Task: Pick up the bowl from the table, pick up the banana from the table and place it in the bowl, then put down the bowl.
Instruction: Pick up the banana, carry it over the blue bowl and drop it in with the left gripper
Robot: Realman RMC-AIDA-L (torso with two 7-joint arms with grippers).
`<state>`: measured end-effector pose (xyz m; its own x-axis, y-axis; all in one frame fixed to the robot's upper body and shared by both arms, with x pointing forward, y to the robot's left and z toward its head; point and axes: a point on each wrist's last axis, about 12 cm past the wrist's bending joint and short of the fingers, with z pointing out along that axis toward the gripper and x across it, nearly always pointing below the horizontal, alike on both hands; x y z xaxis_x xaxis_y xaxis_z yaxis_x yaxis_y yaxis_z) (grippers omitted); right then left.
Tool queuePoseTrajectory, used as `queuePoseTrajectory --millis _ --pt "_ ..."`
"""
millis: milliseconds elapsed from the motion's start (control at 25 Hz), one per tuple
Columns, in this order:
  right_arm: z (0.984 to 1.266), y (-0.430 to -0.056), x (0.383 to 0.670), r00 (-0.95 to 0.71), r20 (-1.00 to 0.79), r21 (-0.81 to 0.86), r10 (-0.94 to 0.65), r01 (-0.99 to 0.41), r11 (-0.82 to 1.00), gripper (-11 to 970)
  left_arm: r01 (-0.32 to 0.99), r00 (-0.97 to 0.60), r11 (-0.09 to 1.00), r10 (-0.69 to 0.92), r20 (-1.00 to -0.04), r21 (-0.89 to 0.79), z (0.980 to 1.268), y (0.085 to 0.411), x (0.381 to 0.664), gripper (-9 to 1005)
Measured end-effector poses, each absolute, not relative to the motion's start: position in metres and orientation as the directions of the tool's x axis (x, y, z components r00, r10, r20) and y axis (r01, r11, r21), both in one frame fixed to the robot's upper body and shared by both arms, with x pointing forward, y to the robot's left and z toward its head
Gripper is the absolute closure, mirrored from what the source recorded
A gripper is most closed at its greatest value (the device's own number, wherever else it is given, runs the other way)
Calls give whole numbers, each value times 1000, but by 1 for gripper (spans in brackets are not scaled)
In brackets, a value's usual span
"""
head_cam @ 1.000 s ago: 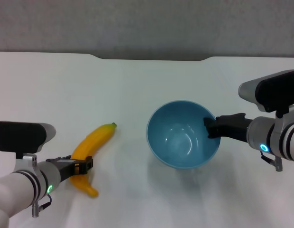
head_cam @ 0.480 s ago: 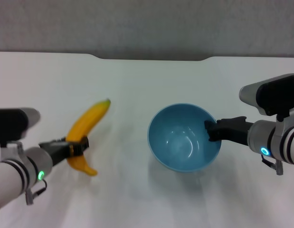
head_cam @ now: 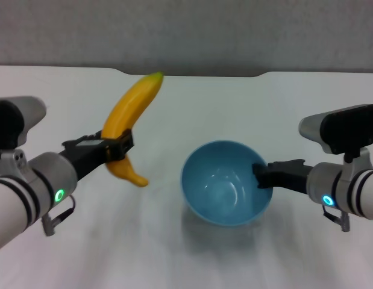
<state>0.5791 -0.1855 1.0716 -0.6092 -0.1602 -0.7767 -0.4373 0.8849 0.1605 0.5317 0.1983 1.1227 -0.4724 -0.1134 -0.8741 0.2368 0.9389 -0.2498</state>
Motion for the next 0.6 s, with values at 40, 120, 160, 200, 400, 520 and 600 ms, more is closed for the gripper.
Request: queuePoseTrajectory --millis 40,120,160,200,400,520,600 --pt "1072 -183 579 -610 -776 166 -160 -443 881 920 247 -470 931 -126 -874 -267 1126 194 532 469" --pt "1072 -176 579 -616 -774 191 -148 -450 873 920 267 -468 916 -148 -871 -300 1133 186 531 469" --pt "1072 -174 579 -619 -773 204 -140 -450 870 920 280 -468 906 -158 -869 -316 1136 181 531 469" --pt "1073 -171 579 -619 -774 215 -133 -454 865 920 308 -466 893 -160 -870 -328 1141 173 530 469" --pt "1076 -165 581 -610 -780 216 -141 -474 854 920 362 -463 874 -132 -876 -323 1145 157 528 469" --pt "1081 -159 584 -595 -789 212 -150 -493 844 920 382 -464 867 -120 -878 -320 1146 151 527 469" --pt "1084 -155 586 -585 -795 205 -158 -505 838 920 395 -469 862 -108 -877 -318 1145 146 527 469"
